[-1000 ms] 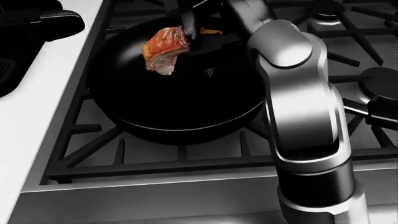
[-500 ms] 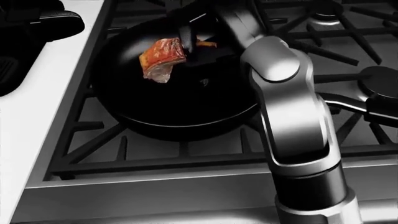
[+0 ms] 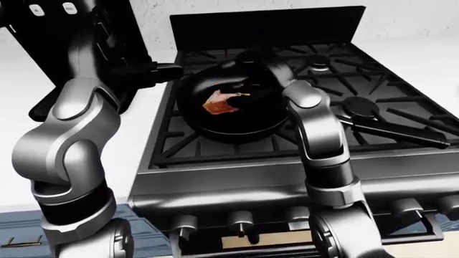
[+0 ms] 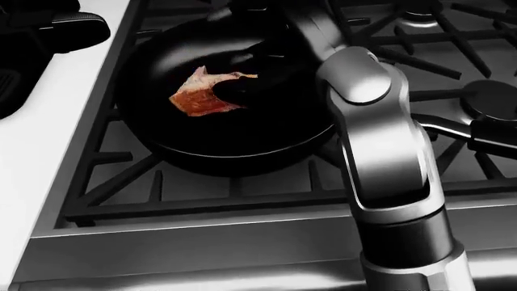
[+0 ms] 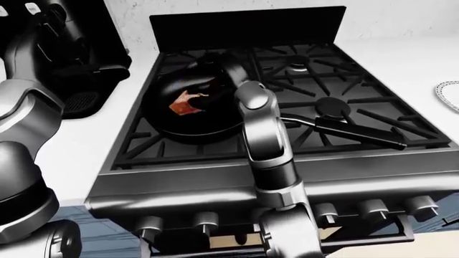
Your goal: Pick the lamb chop from the plate and place it in the pan.
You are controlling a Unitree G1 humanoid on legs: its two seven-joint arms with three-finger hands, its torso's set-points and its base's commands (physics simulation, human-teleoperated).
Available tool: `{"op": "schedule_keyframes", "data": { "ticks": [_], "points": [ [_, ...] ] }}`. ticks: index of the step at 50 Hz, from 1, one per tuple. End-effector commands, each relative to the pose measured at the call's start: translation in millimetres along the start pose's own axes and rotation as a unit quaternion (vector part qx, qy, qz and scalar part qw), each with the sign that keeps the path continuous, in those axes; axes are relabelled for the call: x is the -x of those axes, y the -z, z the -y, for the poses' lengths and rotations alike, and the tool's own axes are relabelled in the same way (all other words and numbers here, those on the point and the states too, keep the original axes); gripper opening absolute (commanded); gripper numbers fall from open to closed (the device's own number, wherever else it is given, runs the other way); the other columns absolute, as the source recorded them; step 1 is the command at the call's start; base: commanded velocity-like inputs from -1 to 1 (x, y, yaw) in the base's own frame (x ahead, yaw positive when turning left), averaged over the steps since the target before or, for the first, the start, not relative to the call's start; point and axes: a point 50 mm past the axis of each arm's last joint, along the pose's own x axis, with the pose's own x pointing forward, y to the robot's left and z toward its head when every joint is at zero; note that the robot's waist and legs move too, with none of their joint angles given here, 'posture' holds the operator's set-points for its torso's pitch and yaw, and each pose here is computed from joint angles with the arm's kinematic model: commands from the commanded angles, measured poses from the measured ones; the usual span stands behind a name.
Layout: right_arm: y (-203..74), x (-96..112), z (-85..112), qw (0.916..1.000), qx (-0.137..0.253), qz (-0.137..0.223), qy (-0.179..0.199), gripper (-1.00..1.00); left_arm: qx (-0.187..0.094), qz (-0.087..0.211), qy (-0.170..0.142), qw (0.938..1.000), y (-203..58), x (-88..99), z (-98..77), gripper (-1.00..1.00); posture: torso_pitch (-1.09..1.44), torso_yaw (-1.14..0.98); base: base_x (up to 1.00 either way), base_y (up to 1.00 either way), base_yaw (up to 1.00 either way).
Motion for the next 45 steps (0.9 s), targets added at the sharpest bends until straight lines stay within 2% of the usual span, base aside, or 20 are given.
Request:
{"op": "schedule_keyframes", "data": {
  "ticks": [1,4,5,6,7,15,22,28,34,38,45],
  "points": [
    [-21,4,4.5,0.9989,0.013,0.045,0.012,0.15,0.004,0.044,0.000,0.9990,-18,3.0,-0.3,1.00,0.00,0.00,0.00,0.00,0.00],
    [-21,4,4.9,0.9988,0.013,0.045,0.014,0.21,0.004,0.045,0.000,0.9990,-18,3.2,-0.4,1.00,0.00,0.00,0.00,0.00,0.00],
    [-22,5,5.2,0.9988,0.012,0.046,0.014,0.52,0.004,0.044,0.000,0.9990,-18,2.5,-0.3,1.00,0.00,0.00,0.00,0.00,0.00],
    [-22,4,5.1,0.9988,0.012,0.046,0.014,0.92,0.004,0.044,0.000,0.9990,-18,2.5,-0.2,1.00,0.00,0.00,0.00,0.00,0.00],
    [-22,4,5.6,0.9987,0.016,0.045,0.016,1.00,0.003,0.044,0.000,0.9990,-18,2.0,-0.2,1.00,0.00,0.00,0.00,0.00,0.00],
    [-37,9,14.5,0.9973,0.023,0.059,0.036,1.00,0.003,0.045,0.000,0.9990,-18,3.1,0.0,1.00,0.00,0.00,0.00,0.00,0.00],
    [-65,21,41.8,0.9871,0.024,0.098,0.124,1.00,0.003,0.054,0.011,0.9985,-20,5.1,4.5,1.00,0.00,0.00,0.00,0.00,0.00],
    [-83,35,57.6,0.9770,0.016,0.118,0.177,1.00,0.006,0.077,0.025,0.9967,-27,9.3,9.7,1.00,0.00,0.00,0.00,0.00,0.00],
    [-99,59,70.7,0.9657,0.034,0.125,0.225,1.00,0.007,0.121,0.030,0.9921,-44,17.6,14.5,1.00,0.00,0.00,0.00,0.00,0.00],
    [-103,79,72.3,0.9606,0.051,0.130,0.240,1.00,0.006,0.138,0.031,0.9900,-53,23.8,16.5,1.00,0.00,0.00,0.00,0.00,0.00],
    [-109,108,69.4,0.9553,0.056,0.143,0.252,1.00,0.014,0.160,0.034,0.9864,-66,33.1,18.5,1.00,0.00,0.00,0.00,0.00,0.00]
  ]
}}
